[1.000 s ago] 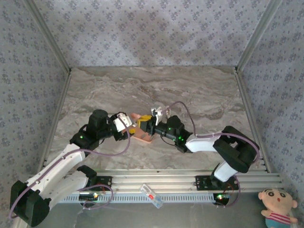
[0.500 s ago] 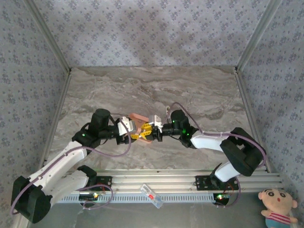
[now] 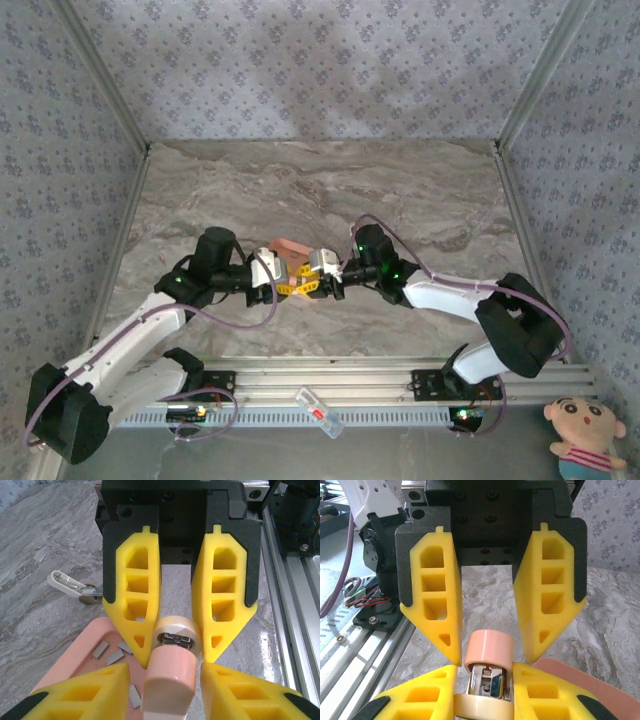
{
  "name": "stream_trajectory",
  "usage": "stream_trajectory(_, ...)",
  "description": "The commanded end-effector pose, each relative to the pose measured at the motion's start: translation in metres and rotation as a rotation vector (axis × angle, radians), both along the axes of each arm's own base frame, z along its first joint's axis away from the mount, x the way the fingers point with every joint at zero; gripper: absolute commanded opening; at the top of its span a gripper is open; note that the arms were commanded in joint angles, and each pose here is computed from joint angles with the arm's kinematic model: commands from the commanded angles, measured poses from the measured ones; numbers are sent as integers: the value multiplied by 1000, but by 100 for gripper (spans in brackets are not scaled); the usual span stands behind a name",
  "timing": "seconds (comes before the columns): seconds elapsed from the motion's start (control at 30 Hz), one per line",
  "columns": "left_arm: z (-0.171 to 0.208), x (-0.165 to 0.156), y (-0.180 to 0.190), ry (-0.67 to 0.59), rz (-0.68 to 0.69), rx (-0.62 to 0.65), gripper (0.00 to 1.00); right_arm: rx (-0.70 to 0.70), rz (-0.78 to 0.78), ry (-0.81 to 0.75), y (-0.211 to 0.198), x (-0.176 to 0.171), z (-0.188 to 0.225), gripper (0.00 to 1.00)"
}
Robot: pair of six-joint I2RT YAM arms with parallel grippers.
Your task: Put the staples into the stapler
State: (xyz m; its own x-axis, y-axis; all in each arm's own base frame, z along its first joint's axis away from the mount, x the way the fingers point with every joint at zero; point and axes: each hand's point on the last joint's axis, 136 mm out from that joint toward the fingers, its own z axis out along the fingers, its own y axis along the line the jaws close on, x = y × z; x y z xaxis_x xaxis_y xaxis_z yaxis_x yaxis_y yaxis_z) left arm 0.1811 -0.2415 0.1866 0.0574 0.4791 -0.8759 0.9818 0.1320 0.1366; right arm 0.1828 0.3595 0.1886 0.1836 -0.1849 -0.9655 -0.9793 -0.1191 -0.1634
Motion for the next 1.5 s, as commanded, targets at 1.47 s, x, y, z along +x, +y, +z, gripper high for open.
stream_trajectory(1.47,4,-8,-10,42,-79,11,21,97,35,-71,-5,-6,36,7)
